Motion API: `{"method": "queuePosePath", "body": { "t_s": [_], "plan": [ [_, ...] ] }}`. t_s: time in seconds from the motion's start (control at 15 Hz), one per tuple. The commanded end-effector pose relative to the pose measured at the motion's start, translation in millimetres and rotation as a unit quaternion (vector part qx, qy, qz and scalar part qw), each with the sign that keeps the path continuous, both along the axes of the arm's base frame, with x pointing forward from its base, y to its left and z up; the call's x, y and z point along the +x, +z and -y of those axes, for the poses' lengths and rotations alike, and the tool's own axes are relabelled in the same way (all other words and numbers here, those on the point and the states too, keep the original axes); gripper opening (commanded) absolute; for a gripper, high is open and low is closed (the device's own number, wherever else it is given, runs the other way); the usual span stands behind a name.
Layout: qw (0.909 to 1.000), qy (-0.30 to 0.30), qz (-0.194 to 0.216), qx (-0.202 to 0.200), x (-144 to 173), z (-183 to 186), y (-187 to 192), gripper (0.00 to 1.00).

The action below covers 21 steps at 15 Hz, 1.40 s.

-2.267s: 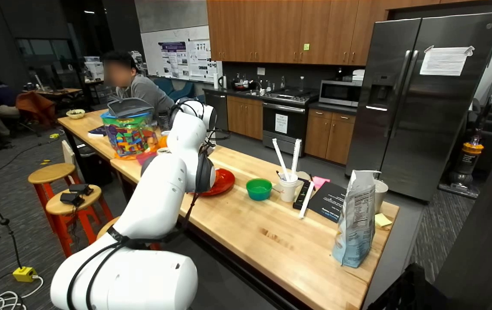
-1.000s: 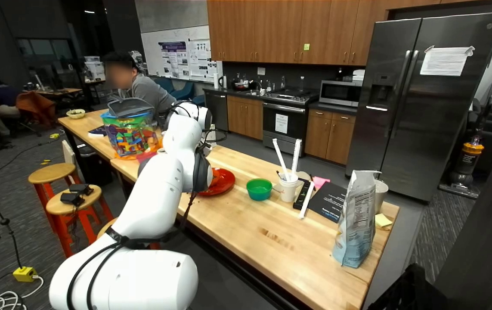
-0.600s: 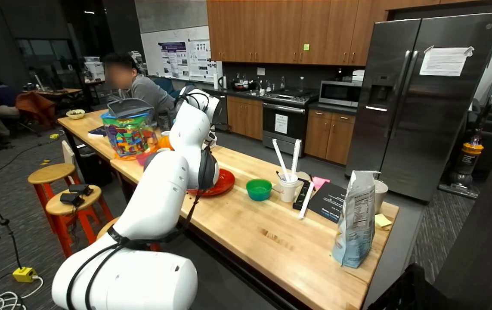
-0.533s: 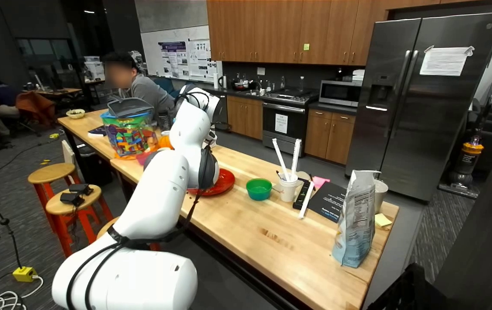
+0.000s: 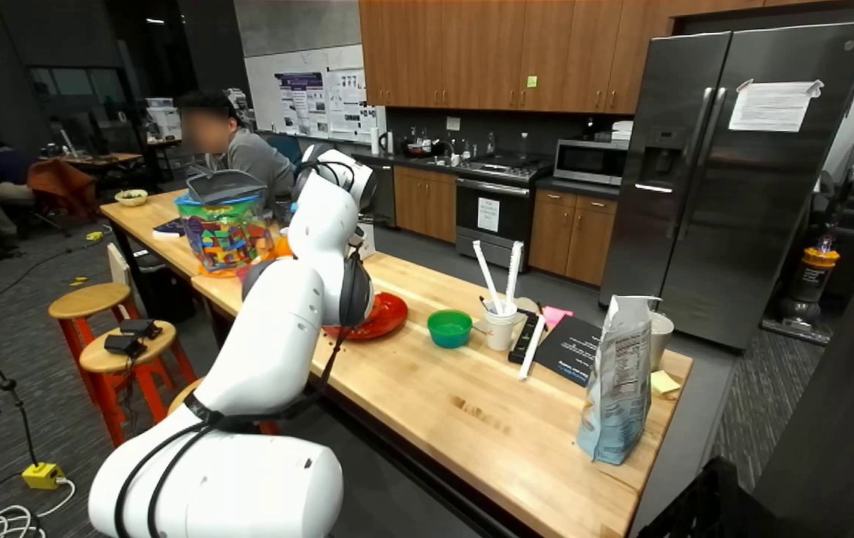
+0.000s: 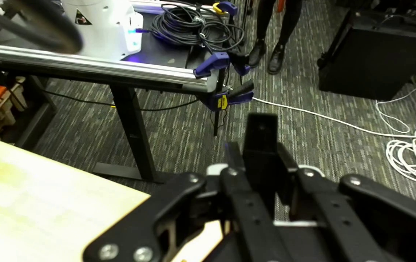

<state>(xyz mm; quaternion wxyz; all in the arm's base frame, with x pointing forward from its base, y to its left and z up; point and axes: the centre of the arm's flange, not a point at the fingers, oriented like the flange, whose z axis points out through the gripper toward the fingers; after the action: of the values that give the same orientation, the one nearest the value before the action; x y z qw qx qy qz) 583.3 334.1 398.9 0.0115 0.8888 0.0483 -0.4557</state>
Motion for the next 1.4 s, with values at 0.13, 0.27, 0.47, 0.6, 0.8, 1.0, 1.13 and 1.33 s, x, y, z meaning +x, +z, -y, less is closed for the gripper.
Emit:
{"method": "queuePosePath", "body": {
  "t_s": [0.13, 0.27, 0.47, 0.6, 0.8, 1.0, 1.13, 1.33],
  "plan": [
    [0.9986, -0.019, 0.045, 0.019, -60, -6, -25, 0.06],
    [0.9976, -0.012, 0.060, 0.032, -40, 36, -15, 0.06],
    [0.9924, -0.024, 0.112, 0.046, -38, 35, -35, 0.06],
    [0.9868, -0.042, 0.140, 0.070, -26, 36, -41, 0.06],
    [0.9775, -0.056, 0.171, 0.110, -10, 31, -49, 0.06],
    [0.9703, -0.059, 0.194, 0.132, 0, 24, -49, 0.06],
    [0.9680, -0.057, 0.204, 0.135, 3, 22, -44, 0.06],
    [0.9664, -0.027, 0.207, 0.149, -1, 3, -31, 0.06]
  ]
}}
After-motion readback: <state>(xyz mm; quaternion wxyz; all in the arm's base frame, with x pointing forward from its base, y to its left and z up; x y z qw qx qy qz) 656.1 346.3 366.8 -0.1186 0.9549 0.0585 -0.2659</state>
